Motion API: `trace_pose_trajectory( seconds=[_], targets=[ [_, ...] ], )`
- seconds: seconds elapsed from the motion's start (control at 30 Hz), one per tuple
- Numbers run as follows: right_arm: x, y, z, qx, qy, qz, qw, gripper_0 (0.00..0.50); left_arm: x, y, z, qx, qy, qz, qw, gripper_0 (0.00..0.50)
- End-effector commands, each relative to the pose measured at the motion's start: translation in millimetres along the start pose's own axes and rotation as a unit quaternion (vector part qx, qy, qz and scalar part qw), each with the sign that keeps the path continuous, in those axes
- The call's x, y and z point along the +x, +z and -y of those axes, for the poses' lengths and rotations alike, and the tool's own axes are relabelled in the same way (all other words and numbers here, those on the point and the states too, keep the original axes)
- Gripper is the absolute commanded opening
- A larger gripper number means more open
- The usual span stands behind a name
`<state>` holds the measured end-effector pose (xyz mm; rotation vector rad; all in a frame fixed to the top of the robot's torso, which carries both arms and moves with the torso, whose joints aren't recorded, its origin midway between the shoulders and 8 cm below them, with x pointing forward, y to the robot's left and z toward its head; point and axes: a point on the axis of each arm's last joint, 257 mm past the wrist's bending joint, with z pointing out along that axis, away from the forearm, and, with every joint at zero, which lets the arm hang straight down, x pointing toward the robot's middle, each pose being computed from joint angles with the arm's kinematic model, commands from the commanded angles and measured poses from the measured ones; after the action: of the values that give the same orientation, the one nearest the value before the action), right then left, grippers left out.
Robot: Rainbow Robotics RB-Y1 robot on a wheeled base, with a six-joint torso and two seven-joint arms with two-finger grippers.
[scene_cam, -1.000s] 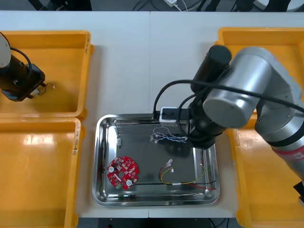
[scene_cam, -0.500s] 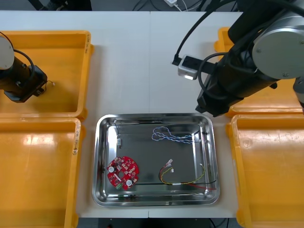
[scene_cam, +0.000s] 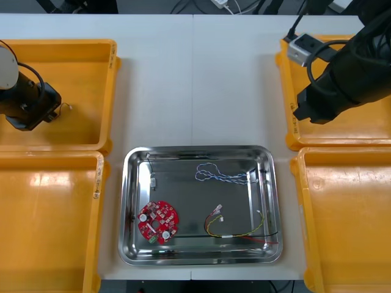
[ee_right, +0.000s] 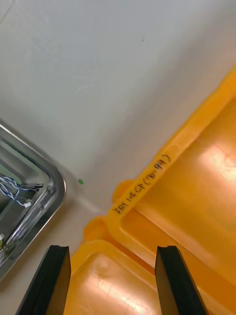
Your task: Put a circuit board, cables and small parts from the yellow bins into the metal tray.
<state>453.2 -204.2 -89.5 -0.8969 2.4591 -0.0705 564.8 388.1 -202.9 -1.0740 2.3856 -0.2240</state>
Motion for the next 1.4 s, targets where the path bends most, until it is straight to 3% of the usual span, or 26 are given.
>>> trace_pose_trajectory(
  seconds=[0.03,0.23,0.33,0.43,0.57,0.73,0.87,1.07,1.17,1.4],
  targets=[
    [17.8,-21.9,35.3,0.032,0.098,0.008,0.995,0.5,-12.1,-37.1,25.4,0.04,0.039,0.027,0.9981,0.0],
    [39.9,-27.1,59.0,0.048,0.185,0.005,0.982,0.5,-17.6,-85.0,44.4,0.07,0.049,0.045,0.9954,0.0],
    [50.2,-30.1,70.2,0.056,0.224,0.004,0.973,0.5,-13.6,-105.8,50.5,0.075,0.061,0.049,0.9941,0.0],
    [61.9,-30.4,77.7,0.062,0.256,0.0,0.965,0.5,-3.5,-123.6,56.4,0.073,0.072,0.042,0.9938,0.0],
    [79.0,-30.6,88.6,0.073,0.295,-0.007,0.953,0.5,19.4,-143.1,65.7,0.071,0.068,0.015,0.9951,0.0],
    [88.0,-30.5,97.9,0.089,0.33,-0.009,0.94,0.5,55.1,-153.5,76.0,0.054,0.082,-0.016,0.9951,0.0],
    [98.0,-27.8,105.3,0.098,0.359,-0.015,0.928,0.5,90.0,-154.0,91.8,0.057,0.101,-0.037,0.9926,0.0],
    [108.7,-22.4,113.6,0.09,0.376,-0.033,0.922,0.5,143.4,-152.2,102.7,0.056,0.129,-0.072,0.9874,0.0],
    [111.0,-19.7,116.4,0.087,0.38,-0.036,0.92,0.5,168.3,-151.0,109.3,0.06,0.141,-0.085,0.9845,0.0],
    [115.6,-16.4,127.5,0.09,0.383,-0.037,0.919,0.5,224.5,-153.1,132.9,0.089,0.18,-0.115,0.9728,0.0]
  ],
)
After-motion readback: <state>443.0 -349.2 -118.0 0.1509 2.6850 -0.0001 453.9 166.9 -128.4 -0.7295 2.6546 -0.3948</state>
